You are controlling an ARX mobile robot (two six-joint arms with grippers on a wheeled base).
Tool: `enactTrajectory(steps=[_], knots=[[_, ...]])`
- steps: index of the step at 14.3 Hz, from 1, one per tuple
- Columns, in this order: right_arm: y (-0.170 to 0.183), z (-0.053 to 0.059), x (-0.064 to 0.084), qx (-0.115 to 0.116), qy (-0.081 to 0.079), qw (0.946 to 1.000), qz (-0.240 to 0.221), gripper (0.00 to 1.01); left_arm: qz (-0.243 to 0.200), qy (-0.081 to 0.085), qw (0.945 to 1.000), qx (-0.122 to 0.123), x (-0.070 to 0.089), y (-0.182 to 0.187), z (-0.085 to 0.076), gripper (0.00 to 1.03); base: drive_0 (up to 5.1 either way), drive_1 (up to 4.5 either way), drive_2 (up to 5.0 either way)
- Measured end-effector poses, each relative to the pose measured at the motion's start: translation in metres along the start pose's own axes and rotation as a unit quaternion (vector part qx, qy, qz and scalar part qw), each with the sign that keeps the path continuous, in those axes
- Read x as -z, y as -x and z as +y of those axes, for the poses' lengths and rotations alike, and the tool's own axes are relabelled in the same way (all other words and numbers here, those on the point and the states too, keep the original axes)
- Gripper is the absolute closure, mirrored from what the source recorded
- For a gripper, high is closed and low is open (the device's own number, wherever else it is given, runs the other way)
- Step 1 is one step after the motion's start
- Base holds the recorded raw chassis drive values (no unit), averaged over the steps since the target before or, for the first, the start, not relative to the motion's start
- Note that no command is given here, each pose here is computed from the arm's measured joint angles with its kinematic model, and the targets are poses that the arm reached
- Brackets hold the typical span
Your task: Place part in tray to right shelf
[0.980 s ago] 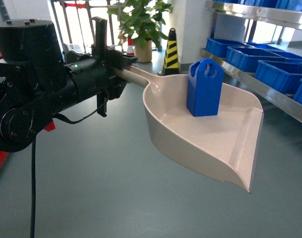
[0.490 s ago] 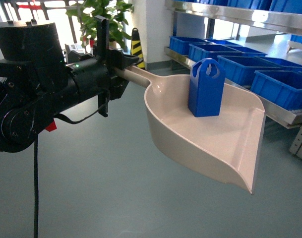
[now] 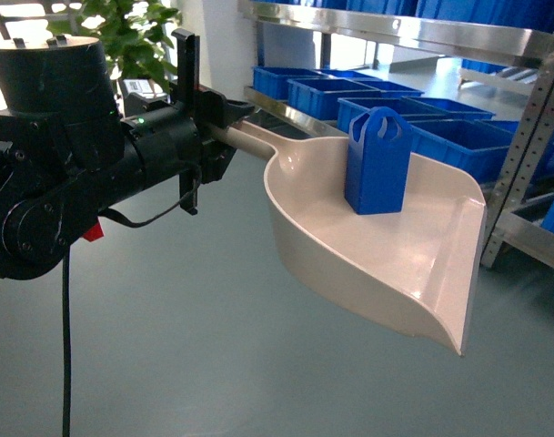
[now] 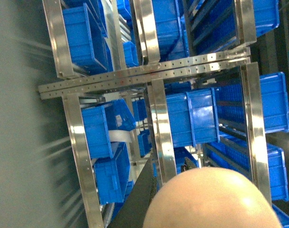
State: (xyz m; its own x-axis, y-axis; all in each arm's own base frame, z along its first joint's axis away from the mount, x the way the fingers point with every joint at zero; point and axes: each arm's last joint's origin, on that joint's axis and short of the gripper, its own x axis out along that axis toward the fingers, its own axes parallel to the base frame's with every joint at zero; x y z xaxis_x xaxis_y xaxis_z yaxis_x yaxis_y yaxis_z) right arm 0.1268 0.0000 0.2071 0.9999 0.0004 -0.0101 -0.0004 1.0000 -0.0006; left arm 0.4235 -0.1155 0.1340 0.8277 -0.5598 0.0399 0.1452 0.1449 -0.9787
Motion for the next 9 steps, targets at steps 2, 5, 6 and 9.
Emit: enactTrajectory(steps=[2,5,6,9], knots=[[0.0000,0.0000,0.0000,0.000,0.000,1.0000,0.000,0.03,0.001,0.000,1.0000,0.000,0.0008,-0.0003,-0.0002,0.91,-1.8,-1.78,-1.8],[0.0000,0.0000,0.0000,0.000,0.000,1.0000,0.000,0.03,0.001,0.000,1.0000,0.001,0.0006,-0.0002,-0.0003,0.91,-1.8,-1.78,-1.8],[0.0000,0.0000,0.0000,0.000,0.000,1.0000,0.000,0.03,0.000,0.000,1.0000,0.000,0.0000,0.0000,0.0001,0.91,-1.8,-1.78,-1.8],[0.0000,0.0000,0.0000,0.000,0.000,1.0000,0.000,0.03,0.001,0.000,1.0000,0.001,0.0008,-0.0003,-0.0004,0.91,-1.8,-1.78,-1.8]])
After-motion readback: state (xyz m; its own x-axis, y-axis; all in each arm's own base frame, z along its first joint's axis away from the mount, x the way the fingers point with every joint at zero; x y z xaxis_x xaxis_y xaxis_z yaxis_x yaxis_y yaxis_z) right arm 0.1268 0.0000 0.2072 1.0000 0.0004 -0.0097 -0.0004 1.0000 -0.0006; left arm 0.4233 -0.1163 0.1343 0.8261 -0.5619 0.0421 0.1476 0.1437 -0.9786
